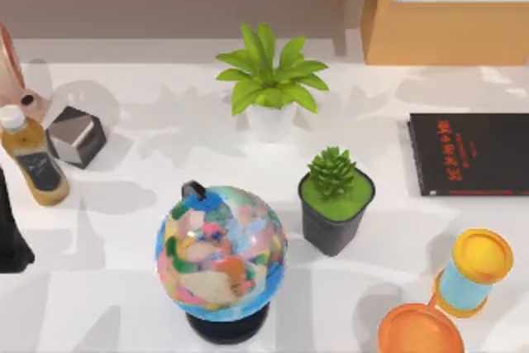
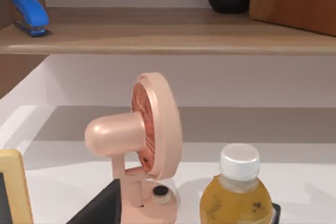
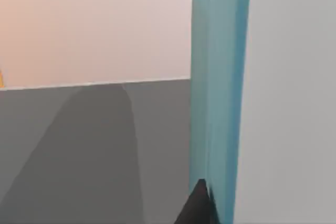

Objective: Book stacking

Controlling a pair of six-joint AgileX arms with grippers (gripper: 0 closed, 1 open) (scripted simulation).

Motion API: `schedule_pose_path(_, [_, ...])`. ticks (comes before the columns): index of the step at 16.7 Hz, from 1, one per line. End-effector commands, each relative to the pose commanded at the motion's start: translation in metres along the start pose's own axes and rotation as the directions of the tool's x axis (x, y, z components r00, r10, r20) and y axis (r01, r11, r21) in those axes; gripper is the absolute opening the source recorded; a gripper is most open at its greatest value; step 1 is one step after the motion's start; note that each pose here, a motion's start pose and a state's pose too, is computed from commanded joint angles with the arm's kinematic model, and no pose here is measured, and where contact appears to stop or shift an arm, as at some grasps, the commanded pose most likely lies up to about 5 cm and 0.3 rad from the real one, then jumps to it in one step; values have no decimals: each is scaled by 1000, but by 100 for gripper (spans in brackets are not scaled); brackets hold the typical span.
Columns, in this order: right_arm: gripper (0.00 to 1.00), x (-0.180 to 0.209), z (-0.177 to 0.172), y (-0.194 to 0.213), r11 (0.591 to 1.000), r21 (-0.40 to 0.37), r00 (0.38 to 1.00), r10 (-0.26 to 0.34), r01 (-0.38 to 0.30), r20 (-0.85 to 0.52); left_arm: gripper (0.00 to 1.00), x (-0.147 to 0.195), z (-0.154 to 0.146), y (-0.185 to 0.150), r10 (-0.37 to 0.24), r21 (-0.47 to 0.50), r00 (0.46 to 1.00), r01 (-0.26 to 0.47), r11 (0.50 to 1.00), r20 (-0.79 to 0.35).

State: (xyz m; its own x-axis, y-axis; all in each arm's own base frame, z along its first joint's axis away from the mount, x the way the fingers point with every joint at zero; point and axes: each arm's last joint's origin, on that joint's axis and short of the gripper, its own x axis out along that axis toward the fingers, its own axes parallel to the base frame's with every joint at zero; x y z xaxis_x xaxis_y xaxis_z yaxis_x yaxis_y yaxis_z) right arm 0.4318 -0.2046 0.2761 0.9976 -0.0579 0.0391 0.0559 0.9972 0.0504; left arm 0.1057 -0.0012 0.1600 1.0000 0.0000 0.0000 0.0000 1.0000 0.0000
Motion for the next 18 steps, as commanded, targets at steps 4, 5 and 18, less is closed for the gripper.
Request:
schedule_pose_path(4, [0, -40, 28, 18, 988, 147, 995, -66, 54, 73, 100, 0, 0, 0, 0, 0, 1000, 0, 1000, 0])
schedule_pose_path(5, [0, -52, 34, 26, 978, 198, 993, -80, 60, 92, 100, 0, 0, 0, 0, 0, 1000, 0, 1000, 0])
schedule_pose_path(18, [0, -157, -82, 181, 250, 938, 970, -80, 241, -228, 100, 0, 0, 0, 0, 0, 1000, 0, 1000, 0])
